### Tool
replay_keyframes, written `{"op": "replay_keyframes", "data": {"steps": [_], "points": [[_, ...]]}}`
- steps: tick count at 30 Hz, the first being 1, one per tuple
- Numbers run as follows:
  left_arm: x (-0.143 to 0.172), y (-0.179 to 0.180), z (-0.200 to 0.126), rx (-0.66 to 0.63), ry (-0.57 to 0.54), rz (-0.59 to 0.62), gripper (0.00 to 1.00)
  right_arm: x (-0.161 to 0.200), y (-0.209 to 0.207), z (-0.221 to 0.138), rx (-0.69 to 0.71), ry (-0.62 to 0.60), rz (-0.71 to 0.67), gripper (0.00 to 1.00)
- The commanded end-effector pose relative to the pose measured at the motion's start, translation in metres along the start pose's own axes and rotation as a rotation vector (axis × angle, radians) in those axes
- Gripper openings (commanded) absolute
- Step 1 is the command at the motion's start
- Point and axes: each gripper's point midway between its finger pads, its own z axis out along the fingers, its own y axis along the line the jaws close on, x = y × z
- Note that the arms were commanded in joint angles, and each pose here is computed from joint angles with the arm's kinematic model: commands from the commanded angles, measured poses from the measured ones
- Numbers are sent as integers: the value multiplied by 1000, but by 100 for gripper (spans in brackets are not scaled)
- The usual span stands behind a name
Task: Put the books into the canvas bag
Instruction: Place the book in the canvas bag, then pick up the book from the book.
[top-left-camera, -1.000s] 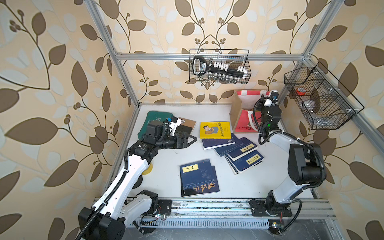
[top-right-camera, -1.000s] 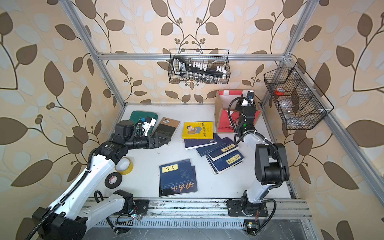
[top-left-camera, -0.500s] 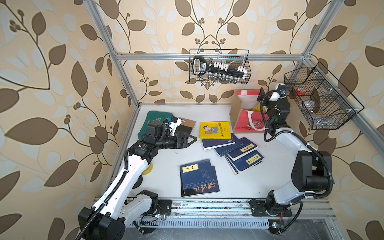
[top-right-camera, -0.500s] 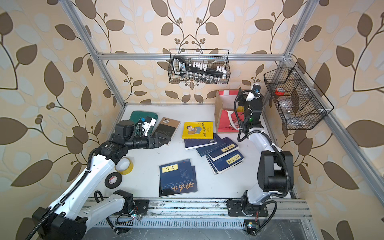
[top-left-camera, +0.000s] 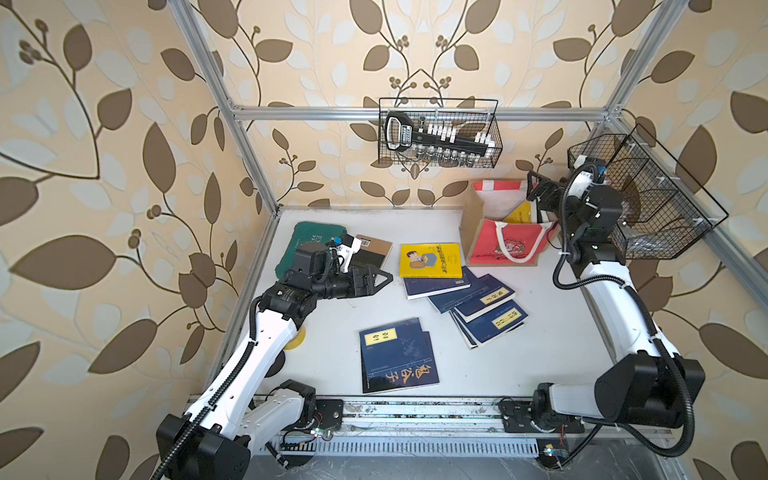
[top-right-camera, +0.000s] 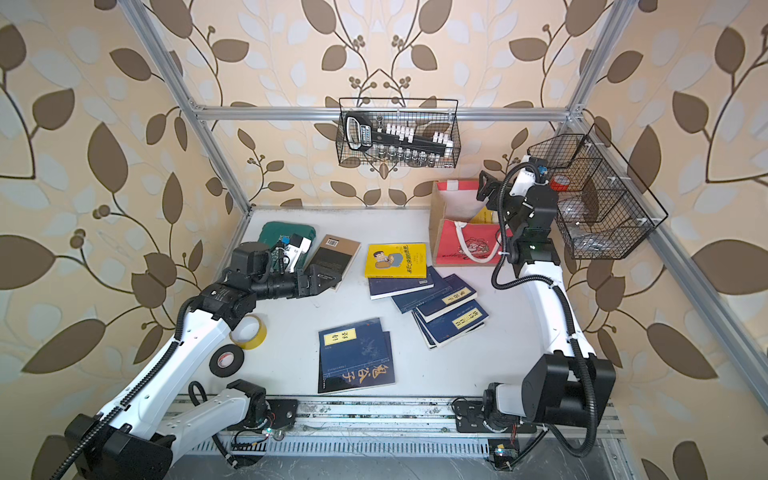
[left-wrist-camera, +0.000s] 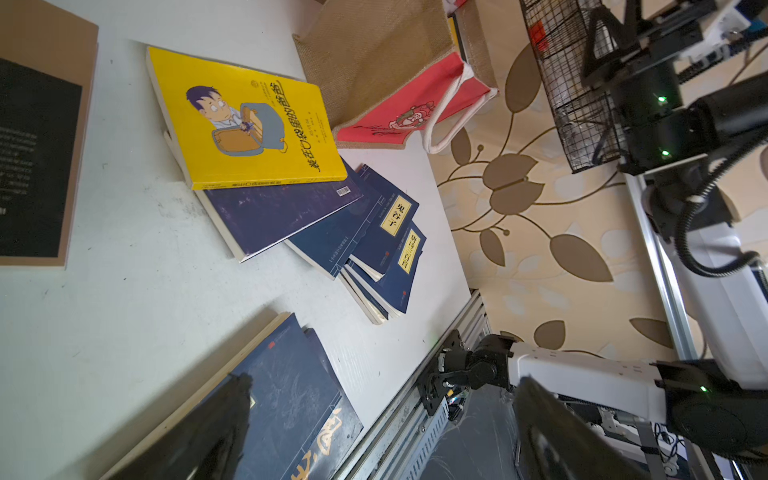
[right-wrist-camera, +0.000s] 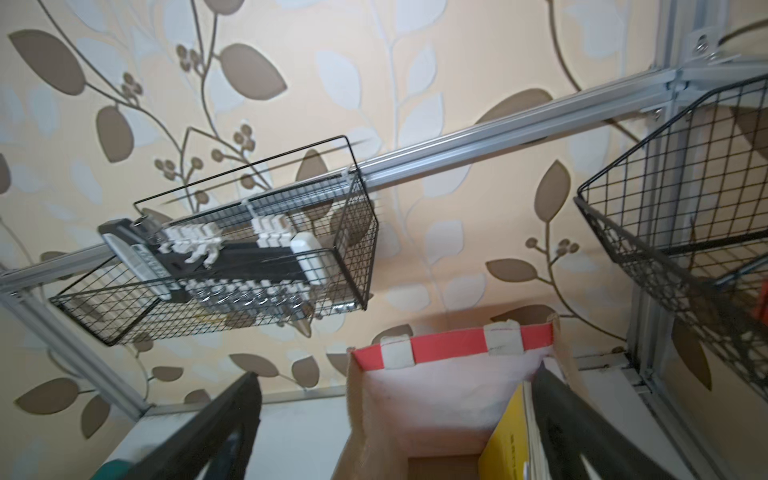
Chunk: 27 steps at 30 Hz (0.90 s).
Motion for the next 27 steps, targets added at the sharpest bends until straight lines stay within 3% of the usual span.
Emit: {"op": "replay_keyframes", "data": {"steps": [1,9,15,20,27], "points": [[3,23,6,-62,-19,-77,99,56,39,-23,-123,183,100,98],[23,70,11,-231,-10,-218,99,185,143,-82,-314,502,28,98],[44,99,13,-316,7,-323,99,270,178,-127,-399,717,11,98],[50,105,23,-284,17,-345,99,327,185,-147,-419,854,-19,98],[22,98,49,-190,10,-304,99,357,163,-113,-303,898,0,98]]}}
